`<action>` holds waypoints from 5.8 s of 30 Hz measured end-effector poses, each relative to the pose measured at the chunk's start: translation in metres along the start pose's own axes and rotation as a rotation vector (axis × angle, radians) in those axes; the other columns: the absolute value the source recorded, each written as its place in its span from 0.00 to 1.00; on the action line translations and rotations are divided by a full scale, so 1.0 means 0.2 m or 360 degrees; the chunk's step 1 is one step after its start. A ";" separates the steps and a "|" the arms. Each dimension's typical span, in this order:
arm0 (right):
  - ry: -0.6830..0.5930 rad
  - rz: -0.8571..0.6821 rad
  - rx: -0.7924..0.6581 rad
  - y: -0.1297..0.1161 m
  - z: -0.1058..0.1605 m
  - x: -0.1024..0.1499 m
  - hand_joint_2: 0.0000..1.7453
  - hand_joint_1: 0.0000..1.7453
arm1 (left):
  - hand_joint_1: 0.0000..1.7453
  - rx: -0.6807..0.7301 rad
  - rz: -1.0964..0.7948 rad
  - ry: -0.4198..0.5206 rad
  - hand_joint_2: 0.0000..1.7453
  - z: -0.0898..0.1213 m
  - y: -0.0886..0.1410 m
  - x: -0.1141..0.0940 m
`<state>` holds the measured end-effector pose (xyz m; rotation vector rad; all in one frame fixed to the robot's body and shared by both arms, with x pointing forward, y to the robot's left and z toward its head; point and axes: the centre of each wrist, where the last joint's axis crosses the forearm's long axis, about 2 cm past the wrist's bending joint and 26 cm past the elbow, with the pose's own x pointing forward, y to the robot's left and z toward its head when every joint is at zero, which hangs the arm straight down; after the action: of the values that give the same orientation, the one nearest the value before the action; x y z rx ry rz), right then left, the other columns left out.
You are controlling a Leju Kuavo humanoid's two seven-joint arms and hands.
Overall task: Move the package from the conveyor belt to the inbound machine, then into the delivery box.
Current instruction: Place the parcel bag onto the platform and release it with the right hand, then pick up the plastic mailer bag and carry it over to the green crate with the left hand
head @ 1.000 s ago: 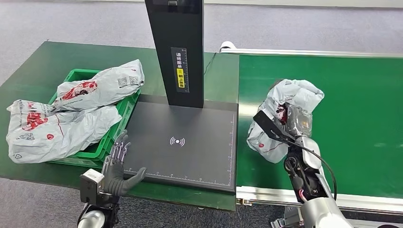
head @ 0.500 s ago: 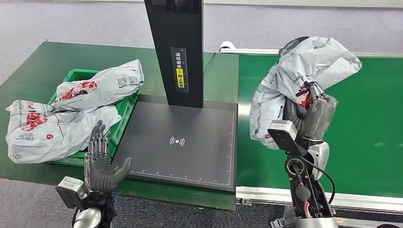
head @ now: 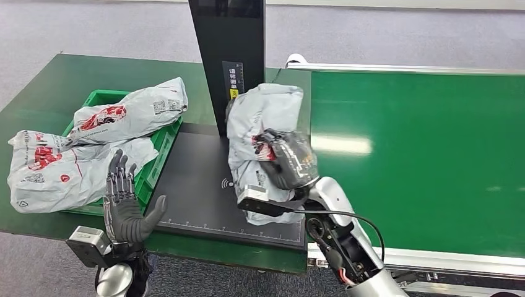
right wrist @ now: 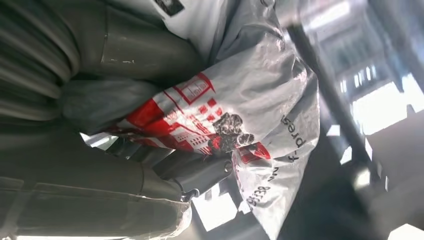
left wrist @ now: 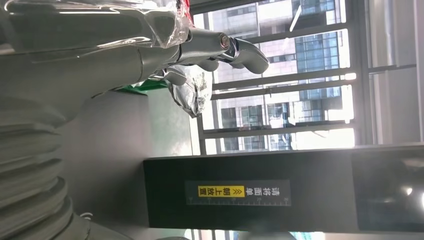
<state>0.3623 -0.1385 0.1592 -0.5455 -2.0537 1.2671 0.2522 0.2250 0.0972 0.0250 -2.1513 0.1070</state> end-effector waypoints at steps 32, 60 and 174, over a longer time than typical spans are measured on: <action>0.0301 -0.0266 0.0256 0.26 -0.18 0.15 1.00 0.00 | 0.00 -0.0002 0.0014 -0.0012 1.00 -0.01 -0.02 0.03; 0.0519 -0.0971 -0.0045 0.17 0.01 -0.10 1.00 0.00 | 0.00 -0.0058 0.0014 0.0025 1.00 0.01 -0.03 0.01; 0.0609 -0.1554 -0.0736 0.18 0.68 -0.17 1.00 0.00 | 1.00 -0.1259 -0.1382 0.0455 1.00 -0.33 -0.38 -0.29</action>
<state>0.2888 -0.2288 0.0731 0.0650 -1.8626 0.1068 0.3433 0.1544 0.0891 0.4421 -1.6048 -1.1533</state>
